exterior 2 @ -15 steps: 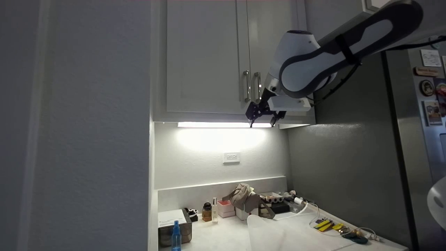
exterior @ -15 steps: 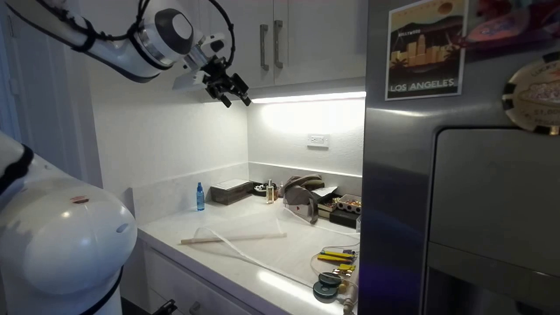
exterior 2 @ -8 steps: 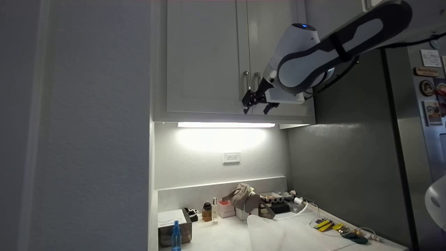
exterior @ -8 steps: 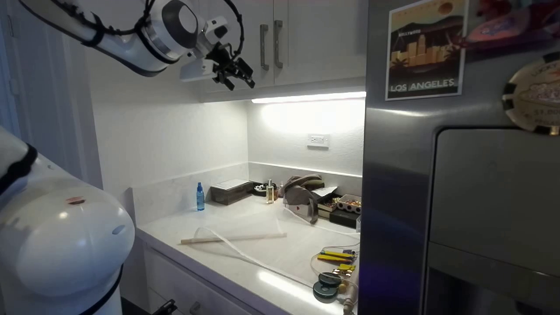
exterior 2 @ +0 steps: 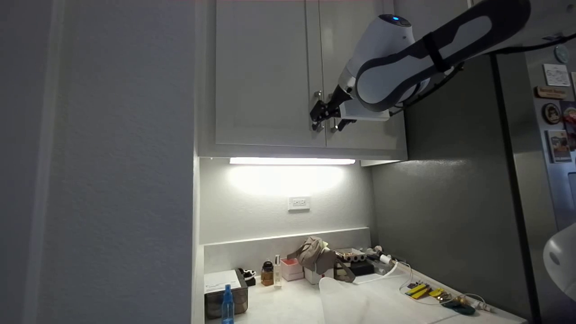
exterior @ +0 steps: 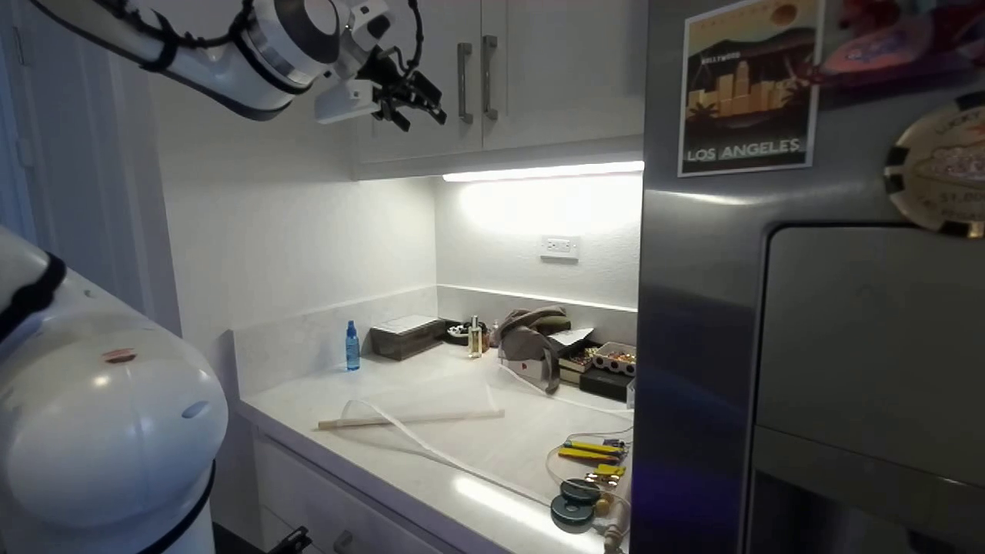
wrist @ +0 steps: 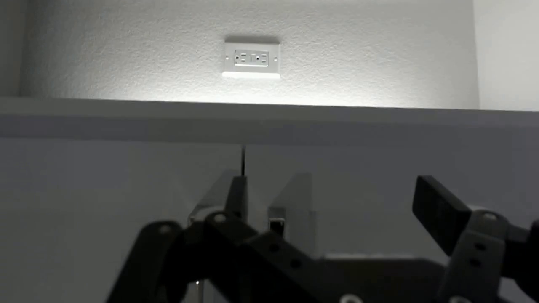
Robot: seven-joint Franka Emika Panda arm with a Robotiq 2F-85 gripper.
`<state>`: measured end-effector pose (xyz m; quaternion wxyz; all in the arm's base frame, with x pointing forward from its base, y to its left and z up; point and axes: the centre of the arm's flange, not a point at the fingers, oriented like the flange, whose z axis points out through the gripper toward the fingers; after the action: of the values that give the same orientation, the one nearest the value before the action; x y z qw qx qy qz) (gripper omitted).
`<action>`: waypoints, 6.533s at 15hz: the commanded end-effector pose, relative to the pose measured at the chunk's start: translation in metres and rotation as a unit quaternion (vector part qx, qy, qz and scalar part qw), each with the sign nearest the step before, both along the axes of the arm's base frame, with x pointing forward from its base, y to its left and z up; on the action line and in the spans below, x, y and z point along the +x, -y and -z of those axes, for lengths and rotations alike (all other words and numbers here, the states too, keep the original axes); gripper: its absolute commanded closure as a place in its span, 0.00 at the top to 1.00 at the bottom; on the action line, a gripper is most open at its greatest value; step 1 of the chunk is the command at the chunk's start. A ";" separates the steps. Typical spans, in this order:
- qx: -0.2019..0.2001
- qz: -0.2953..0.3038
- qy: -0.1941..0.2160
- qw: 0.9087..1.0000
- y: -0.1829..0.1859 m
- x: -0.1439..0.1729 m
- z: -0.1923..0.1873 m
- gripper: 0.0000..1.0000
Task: Open the left and right cabinet doors, then close the right and left cabinet doors
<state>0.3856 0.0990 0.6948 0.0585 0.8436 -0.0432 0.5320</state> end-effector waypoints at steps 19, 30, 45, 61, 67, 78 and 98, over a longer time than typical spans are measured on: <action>-0.052 0.021 0.116 0.992 0.005 0.018 -0.036 1.00; -0.068 0.009 0.138 0.988 0.014 0.055 -0.024 1.00; -0.061 0.000 0.150 0.987 0.019 0.078 -0.015 0.13; -0.040 -0.012 0.084 0.996 0.034 0.043 -0.034 0.13; -0.036 -0.015 0.059 0.998 0.042 0.033 -0.039 0.13; -0.030 -0.032 0.054 0.998 0.031 0.034 -0.047 0.78; -0.069 -0.035 0.082 0.994 0.029 0.072 -0.023 0.12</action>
<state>0.4468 0.0663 0.7136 0.0832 0.8028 0.0133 0.5903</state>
